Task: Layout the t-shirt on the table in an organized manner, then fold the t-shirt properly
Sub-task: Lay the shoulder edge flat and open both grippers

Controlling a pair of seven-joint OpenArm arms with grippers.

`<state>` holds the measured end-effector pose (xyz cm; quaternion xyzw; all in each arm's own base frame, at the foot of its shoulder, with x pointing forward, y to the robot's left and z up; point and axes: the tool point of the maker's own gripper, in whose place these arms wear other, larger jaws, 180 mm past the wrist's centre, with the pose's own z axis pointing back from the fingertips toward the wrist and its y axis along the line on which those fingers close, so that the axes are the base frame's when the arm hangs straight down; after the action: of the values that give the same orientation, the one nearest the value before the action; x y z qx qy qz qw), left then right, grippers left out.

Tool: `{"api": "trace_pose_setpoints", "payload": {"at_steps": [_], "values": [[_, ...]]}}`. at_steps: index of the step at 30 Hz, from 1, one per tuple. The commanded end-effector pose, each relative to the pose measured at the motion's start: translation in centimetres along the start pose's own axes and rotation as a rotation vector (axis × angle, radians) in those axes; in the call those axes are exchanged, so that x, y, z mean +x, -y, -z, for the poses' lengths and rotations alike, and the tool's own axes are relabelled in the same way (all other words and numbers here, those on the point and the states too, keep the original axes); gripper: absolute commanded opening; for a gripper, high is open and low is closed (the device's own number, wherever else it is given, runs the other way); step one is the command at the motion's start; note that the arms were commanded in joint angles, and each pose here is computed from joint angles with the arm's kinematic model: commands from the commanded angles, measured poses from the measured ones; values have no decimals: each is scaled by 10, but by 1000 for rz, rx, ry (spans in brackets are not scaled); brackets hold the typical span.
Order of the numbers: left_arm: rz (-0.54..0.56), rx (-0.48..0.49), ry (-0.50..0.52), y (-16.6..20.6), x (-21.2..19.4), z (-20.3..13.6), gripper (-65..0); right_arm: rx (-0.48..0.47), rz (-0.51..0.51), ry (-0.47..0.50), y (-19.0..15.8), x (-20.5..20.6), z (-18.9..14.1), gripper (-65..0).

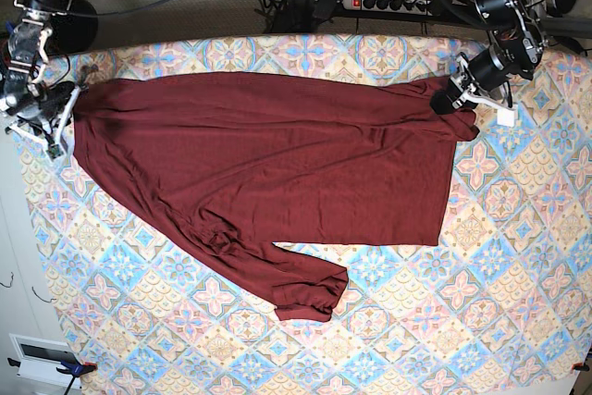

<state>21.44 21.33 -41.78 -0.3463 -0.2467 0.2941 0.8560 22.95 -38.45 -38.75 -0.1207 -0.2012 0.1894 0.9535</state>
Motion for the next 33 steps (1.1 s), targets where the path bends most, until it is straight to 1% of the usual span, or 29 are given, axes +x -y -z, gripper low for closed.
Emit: {"api": "trace_pose_setpoints", "payload": {"at_steps": [1, 3, 6, 8, 11, 13, 15, 17, 20, 27, 30, 33], "values": [[21, -16, 26, 6, 10, -4, -650, -47, 1, 35, 19, 9, -13, -600], [21, -16, 26, 6, 10, -4, -650, -53, 36, 22, 24, 0, -20, -600], [21, -16, 26, 6, 10, -4, -650, -45, 82, 52, 27, -1, -31, -582], [21, -16, 26, 6, 10, -4, -650, -28, 106, 74, 25, 1, -38, -543], [21, -16, 26, 6, 10, -4, -650, -2, 140, 65, 21, -8, -45, -480], [22, -16, 24, 6, 9, -4, -650, 14, 164, 38, 20, -17, -48, -442], [22, -16, 24, 6, 9, -4, -650, 27, 181, 24, 19, -21, -49, -418], [22, -16, 24, 6, 9, -4, -650, 60, 208, 21, 13, -23, -47, -399], [23, -17, 20, 6, 8, -3, -650, 124, 262, 20, 0, -28, -40, -387], [23, -17, 20, 6, 8, -3, -650, 252, 376, 21, -24, -38, -28, -387], [23, -17, 20, 6, 8, -3, -650, 281, 410, 17, -29, -43, -23, -387], [23, -17, 20, 6, 8, -3, -650, 302, 446, -10, -34, -54, -18, -387]]}}
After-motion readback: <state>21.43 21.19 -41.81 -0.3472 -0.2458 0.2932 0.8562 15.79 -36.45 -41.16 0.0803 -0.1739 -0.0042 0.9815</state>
